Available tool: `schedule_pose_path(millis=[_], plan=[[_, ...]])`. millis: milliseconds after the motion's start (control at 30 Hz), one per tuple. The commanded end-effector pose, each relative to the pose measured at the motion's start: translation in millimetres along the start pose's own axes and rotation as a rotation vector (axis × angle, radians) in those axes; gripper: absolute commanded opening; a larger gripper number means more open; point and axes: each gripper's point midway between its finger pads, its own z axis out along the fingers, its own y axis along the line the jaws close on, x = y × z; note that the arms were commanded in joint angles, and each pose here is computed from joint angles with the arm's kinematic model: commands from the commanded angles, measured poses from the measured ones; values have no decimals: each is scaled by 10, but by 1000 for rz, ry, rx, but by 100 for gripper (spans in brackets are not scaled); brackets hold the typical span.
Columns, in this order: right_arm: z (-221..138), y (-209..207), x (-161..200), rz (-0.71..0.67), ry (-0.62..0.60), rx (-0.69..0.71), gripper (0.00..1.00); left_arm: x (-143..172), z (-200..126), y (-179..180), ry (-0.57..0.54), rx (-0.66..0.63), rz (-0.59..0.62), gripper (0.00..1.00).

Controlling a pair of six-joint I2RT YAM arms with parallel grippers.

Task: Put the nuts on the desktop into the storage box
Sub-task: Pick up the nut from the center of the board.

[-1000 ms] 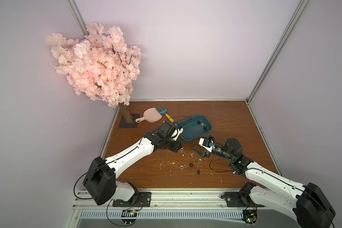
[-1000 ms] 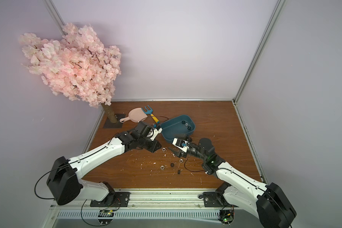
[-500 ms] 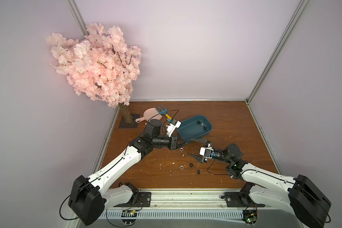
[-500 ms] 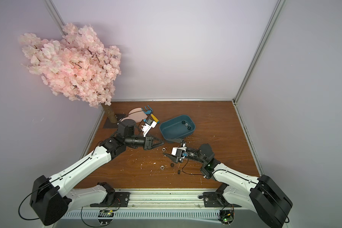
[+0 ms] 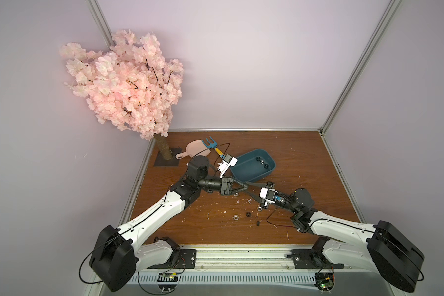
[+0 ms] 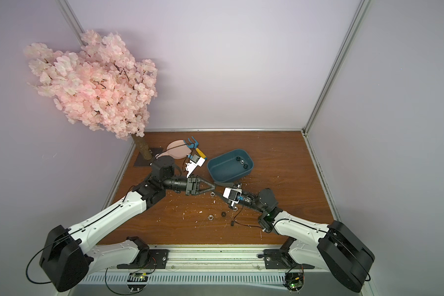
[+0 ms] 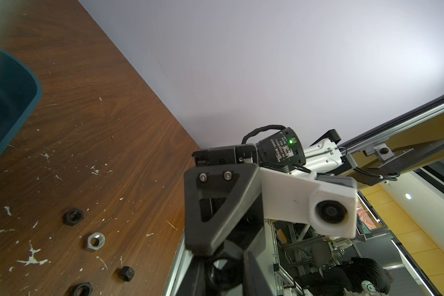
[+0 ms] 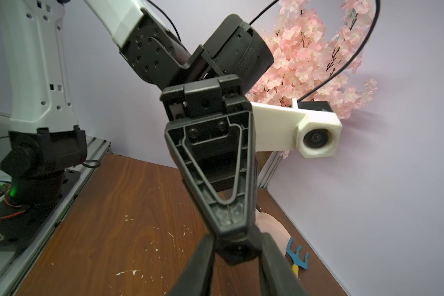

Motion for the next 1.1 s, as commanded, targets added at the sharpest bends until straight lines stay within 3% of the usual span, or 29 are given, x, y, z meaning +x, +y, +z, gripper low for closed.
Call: schedule_pose_path(millis=[0,133,267,400,700,767,800,867,900,1067], plan=[[14,-131,-254,-17,-77,55,31,-28,-23,-71,-4,36,29,24],[34,-156,-271,-3,-81,60,31,-18,-14,-51,2,37,27,24],[42,-176,-272,7,-82,68,41,-20,-6,-14,6,29,22,24],[5,-235,-302,6,-90,110,42,-14,-11,9,5,25,16,24],[28,-233,-264,20,-69,102,11,-15,-9,6,4,29,17,29],[34,-245,-259,36,-65,105,9,-8,-7,23,6,28,10,36],[40,-263,-246,52,-56,113,9,-15,-7,30,6,27,8,46],[74,-315,-191,101,-12,130,9,-26,-16,49,3,23,7,88],[96,-341,-158,131,15,135,9,-35,-27,63,-1,20,11,100],[194,-639,197,300,249,248,10,-123,-215,275,-70,-73,16,100]])
